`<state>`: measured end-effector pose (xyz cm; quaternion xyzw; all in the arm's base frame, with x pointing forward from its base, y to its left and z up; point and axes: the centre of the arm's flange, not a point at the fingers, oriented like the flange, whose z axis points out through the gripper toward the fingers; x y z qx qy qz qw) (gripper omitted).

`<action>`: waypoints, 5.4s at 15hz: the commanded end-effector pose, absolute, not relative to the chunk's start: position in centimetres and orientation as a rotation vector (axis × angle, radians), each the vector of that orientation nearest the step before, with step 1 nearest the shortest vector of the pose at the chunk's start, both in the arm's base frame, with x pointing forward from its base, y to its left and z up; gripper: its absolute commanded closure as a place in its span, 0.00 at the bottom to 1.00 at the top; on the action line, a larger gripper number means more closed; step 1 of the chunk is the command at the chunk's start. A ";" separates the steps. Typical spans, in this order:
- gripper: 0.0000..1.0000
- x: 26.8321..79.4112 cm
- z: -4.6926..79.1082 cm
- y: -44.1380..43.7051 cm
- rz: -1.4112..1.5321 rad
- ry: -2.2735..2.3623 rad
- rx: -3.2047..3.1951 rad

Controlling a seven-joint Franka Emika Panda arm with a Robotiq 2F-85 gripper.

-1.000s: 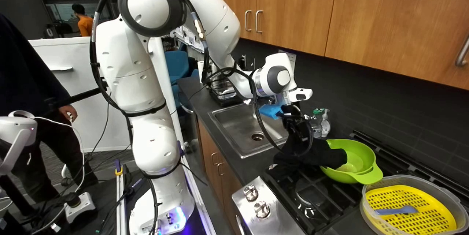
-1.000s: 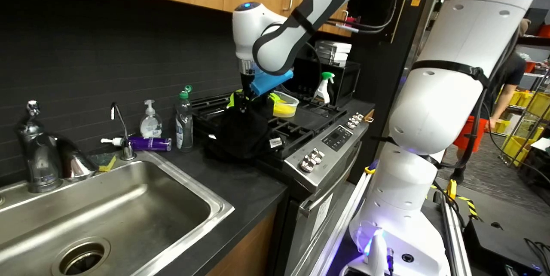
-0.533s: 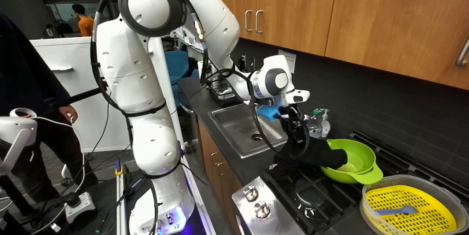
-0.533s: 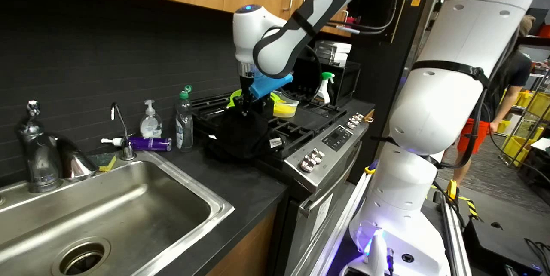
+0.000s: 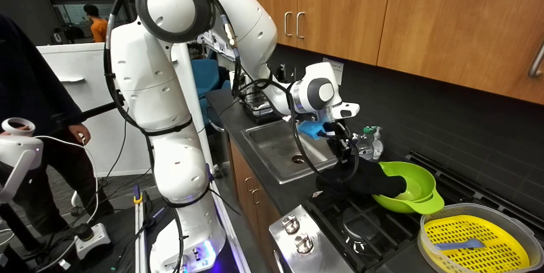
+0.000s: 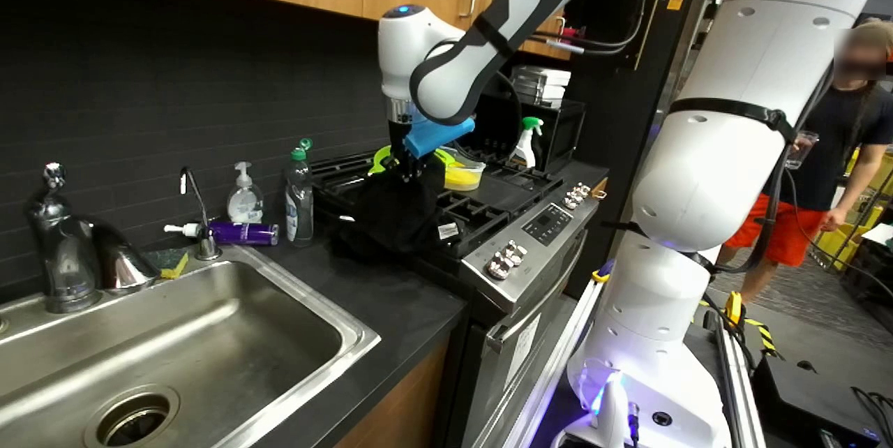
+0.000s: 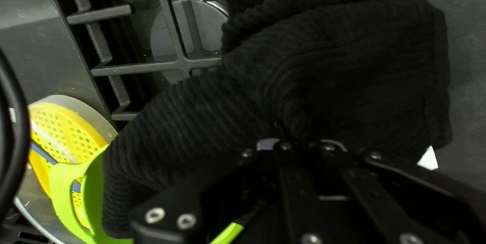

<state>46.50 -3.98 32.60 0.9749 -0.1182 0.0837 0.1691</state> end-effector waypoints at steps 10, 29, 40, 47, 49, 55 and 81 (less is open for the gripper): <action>0.98 44.9 47.9 -7.1 0.604 -0.481 2.677; 0.98 34.8 60.1 -14.5 0.730 -0.842 2.423; 0.98 32.3 60.2 -18.0 0.643 -0.971 2.347; 0.98 30.1 60.4 -20.4 0.579 -1.082 2.234; 0.98 32.2 60.0 -16.8 0.605 -0.989 2.276; 0.98 38.9 57.9 -3.1 0.677 -0.602 2.377; 0.98 34.3 58.2 -20.9 0.504 -1.056 2.283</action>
